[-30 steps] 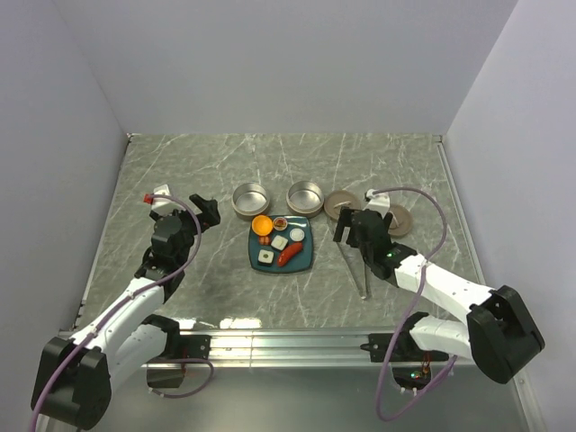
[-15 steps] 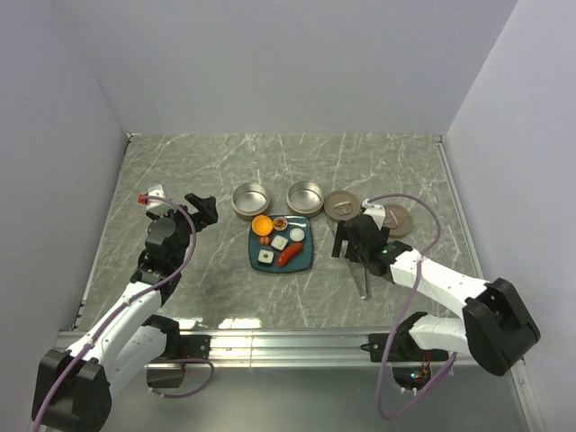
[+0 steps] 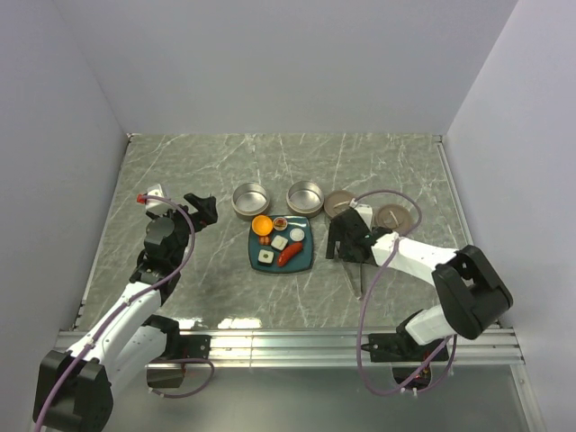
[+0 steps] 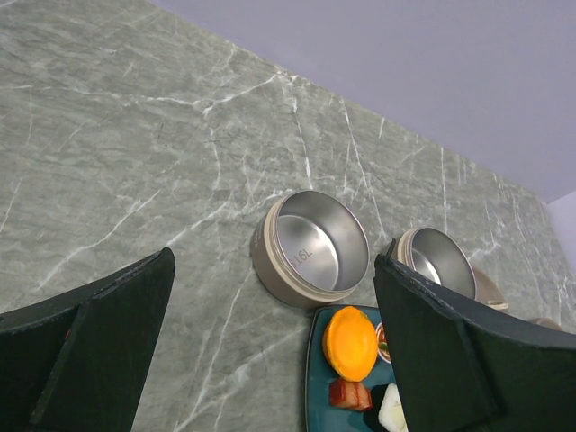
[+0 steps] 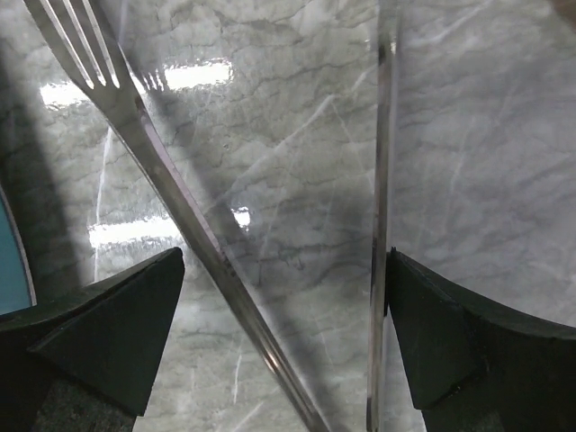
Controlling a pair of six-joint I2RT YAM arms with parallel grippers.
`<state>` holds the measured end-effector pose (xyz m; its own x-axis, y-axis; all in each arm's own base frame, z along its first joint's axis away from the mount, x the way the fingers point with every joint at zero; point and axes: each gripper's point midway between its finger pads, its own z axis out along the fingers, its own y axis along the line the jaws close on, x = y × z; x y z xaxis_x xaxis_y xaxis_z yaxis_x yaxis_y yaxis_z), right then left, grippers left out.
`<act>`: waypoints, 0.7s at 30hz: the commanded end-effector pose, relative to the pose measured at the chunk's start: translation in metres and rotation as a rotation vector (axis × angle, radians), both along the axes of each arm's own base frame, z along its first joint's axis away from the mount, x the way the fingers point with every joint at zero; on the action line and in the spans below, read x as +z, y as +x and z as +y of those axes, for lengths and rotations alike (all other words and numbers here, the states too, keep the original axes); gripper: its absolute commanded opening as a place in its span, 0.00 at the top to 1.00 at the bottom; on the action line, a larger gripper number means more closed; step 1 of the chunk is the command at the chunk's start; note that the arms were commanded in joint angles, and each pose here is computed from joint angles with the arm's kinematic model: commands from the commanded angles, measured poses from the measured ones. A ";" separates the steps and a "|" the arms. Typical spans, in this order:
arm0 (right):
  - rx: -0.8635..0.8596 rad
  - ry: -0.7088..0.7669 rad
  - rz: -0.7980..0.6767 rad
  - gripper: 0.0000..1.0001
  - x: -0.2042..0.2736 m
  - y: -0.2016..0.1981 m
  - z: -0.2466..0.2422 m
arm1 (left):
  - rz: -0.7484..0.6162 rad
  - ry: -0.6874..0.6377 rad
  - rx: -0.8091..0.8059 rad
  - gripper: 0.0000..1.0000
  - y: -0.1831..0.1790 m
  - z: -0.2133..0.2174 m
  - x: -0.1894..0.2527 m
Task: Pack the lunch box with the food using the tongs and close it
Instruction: Grab the clamp with the right arm
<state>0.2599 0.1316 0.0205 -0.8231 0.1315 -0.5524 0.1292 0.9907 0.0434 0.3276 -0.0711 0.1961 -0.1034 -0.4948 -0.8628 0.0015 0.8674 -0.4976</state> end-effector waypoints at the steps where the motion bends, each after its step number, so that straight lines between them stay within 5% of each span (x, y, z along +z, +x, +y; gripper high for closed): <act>1: 0.020 0.007 0.028 0.00 0.002 0.004 0.010 | -0.028 -0.016 -0.016 0.01 0.002 -0.002 0.007; 9: 0.044 0.007 0.061 0.13 -0.006 -0.001 0.015 | -0.026 -0.019 -0.017 0.01 0.001 -0.002 0.006; 14: 0.058 0.013 0.063 0.38 -0.007 -0.006 0.018 | -0.030 -0.022 -0.017 0.01 0.001 -0.001 0.007; 21: 0.058 0.003 -0.041 0.42 0.026 -0.011 0.016 | -0.032 -0.024 -0.022 0.01 -0.001 -0.002 0.008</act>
